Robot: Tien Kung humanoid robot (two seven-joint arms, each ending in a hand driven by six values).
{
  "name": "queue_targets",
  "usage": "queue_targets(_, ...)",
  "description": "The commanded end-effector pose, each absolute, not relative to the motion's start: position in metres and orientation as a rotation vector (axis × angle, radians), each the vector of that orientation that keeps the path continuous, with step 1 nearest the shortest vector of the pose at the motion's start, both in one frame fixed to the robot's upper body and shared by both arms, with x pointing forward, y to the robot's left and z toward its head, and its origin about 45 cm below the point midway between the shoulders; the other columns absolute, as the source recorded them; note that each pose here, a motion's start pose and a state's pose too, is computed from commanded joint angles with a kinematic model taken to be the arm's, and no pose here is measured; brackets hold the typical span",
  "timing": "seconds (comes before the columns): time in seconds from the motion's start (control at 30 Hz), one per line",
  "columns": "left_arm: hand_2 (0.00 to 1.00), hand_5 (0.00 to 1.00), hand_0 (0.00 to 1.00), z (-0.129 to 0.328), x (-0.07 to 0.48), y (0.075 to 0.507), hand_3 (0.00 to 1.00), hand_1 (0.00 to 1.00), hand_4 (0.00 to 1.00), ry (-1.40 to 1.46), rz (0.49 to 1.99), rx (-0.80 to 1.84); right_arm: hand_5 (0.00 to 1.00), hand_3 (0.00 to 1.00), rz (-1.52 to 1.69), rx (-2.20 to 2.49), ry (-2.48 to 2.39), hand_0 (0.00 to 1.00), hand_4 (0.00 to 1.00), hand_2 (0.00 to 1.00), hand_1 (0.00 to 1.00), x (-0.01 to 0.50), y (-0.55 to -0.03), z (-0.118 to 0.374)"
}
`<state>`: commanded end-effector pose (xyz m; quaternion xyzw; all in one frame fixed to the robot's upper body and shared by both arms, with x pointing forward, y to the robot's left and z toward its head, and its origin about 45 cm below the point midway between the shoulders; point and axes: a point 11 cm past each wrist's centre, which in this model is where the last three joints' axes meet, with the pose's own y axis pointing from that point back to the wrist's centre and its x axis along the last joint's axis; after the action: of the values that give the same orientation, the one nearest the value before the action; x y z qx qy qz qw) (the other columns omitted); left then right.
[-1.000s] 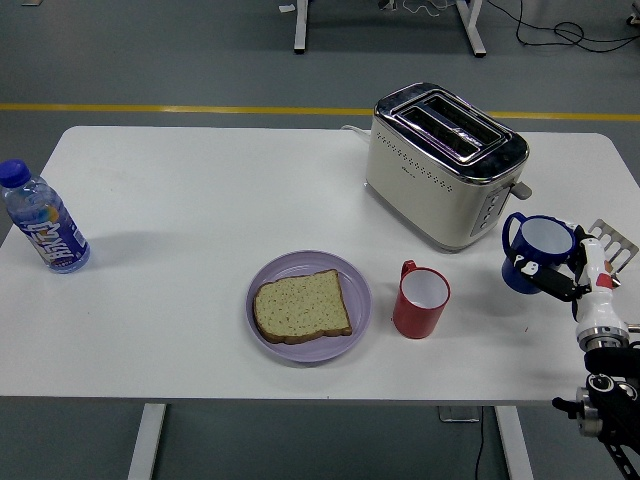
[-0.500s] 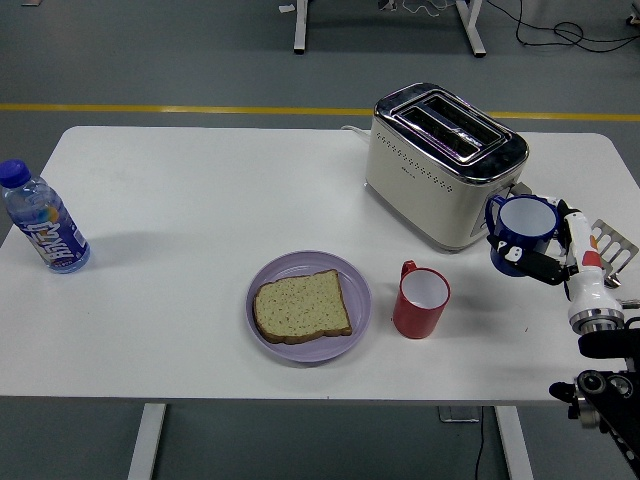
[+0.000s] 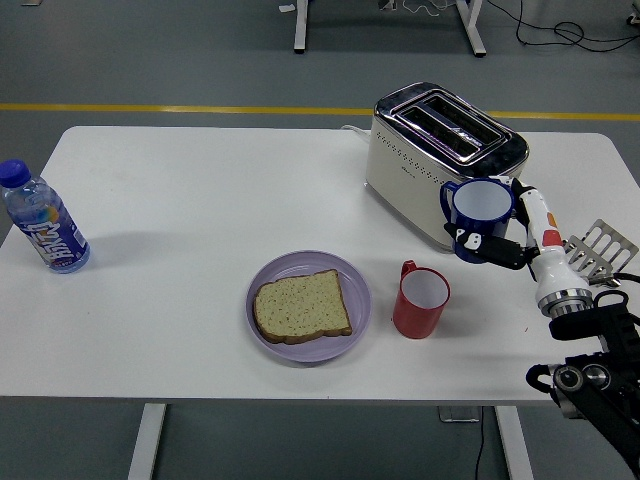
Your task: Pick up the cup,pour liquid into bread,place the cup on the desk
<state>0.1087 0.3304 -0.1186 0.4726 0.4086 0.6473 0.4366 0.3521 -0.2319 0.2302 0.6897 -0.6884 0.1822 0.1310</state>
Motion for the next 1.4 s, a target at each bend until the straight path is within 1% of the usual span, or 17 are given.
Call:
queue_targets(0.27,0.697,0.998,0.686,-0.118,0.109,0.331,0.553,0.694,0.255,1.015,1.614,1.175,0.06,0.458,0.599,2.102,-1.921,0.264,0.791,0.423,0.272,0.359,-0.195,0.244)
queue_targets(0.47,0.697,0.998,0.686,-0.118,0.109,0.331,0.553,0.694,0.255,1.016,1.615,1.174,0.06,0.458,0.669,2.115,-1.884,0.261,0.79,0.423,0.272,0.364,-0.178,0.25)
queue_targets(1.4,0.697,0.998,0.687,-0.119,0.108,0.331,0.554,0.694,0.255,1.02,1.616,1.174,0.058,0.459,1.028,2.021,-1.725,0.266,0.785,0.423,0.276,0.368,-0.143,0.254)
